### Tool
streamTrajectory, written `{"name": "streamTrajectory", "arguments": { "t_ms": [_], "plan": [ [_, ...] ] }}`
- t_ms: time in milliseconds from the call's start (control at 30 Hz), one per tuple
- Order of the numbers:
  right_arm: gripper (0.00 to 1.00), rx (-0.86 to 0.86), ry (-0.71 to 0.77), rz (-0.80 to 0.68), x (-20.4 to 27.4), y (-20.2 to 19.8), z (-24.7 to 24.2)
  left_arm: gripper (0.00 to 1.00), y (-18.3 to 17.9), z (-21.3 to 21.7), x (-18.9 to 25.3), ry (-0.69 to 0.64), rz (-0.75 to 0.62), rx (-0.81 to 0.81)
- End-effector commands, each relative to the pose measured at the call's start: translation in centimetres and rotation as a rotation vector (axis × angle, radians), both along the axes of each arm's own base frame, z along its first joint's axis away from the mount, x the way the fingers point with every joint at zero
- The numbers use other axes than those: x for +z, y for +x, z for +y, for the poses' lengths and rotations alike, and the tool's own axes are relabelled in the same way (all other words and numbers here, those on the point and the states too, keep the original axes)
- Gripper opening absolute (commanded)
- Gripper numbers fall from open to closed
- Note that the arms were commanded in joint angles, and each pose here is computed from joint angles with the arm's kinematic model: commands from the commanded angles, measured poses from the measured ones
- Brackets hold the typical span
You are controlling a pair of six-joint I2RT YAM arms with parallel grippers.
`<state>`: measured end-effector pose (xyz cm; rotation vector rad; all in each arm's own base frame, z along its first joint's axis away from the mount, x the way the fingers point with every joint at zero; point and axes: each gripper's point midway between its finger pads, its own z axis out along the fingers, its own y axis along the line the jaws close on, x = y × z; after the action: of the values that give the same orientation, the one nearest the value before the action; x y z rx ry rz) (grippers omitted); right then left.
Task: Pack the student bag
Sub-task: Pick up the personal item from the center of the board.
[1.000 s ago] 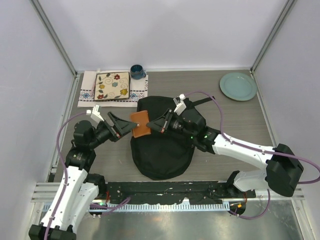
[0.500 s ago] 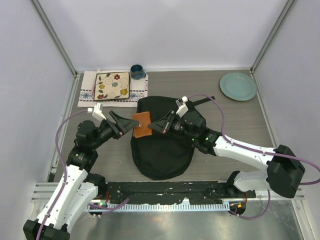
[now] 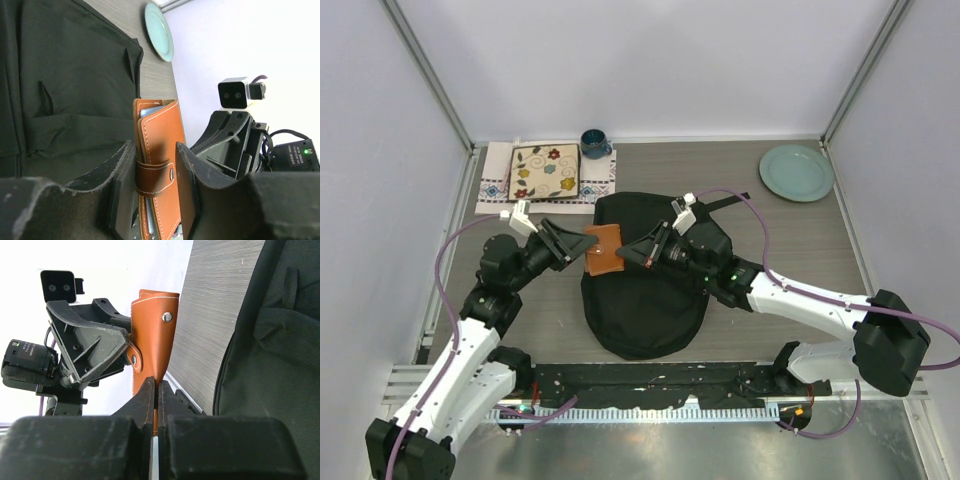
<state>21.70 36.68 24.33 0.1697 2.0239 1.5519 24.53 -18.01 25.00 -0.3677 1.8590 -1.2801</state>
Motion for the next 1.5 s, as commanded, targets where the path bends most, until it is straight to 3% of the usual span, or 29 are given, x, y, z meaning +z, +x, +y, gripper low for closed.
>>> {"name": "streamTrajectory", "arguments": {
  "t_ms": [0,67,200,333,433,600,700,800,1000,1267,1467],
  "plan": [
    [0.05,0.013,0.080,-0.050,2.8,-0.1,0.4,0.38,-0.1,-1.2,2.2,-0.035,-0.082,-0.035],
    [0.11,0.009,0.087,-0.051,3.0,0.0,0.4,0.37,-0.4,-1.6,1.9,-0.033,-0.080,-0.039],
    [0.15,0.001,0.092,-0.050,3.2,0.2,0.5,0.36,-0.5,-1.9,1.4,-0.028,-0.070,-0.041],
    [0.37,-0.008,0.103,-0.054,3.4,0.3,0.4,0.36,-0.8,-2.0,1.3,-0.031,-0.071,-0.041],
    [0.46,-0.007,0.105,-0.052,3.4,0.3,0.4,0.36,-0.7,-1.9,1.0,-0.031,-0.064,-0.031],
    [0.49,-0.012,0.103,-0.045,3.0,0.1,0.2,0.28,-0.7,-1.7,0.7,-0.029,-0.056,-0.019],
    [0.50,-0.027,0.095,-0.046,2.9,0.1,-0.3,0.12,-0.7,-1.6,0.5,-0.027,-0.050,-0.016],
    [0.59,-0.069,0.057,-0.046,2.4,0.5,-1.2,0.00,-0.9,-1.7,0.4,-0.017,-0.051,-0.027],
    [0.69,-0.089,0.045,-0.074,2.3,0.9,-2.8,0.00,-1.6,-2.4,0.9,0.002,-0.074,-0.097],
    [0.71,0.026,0.051,-0.114,2.3,-0.4,-3.5,0.00,-3.4,-5.1,3.6,-0.074,-0.172,-0.317],
    [0.70,0.127,0.149,-0.106,2.4,-2.7,-3.6,0.00,-3.3,-5.9,4.6,-0.122,-0.200,-0.370]
  ]
}}
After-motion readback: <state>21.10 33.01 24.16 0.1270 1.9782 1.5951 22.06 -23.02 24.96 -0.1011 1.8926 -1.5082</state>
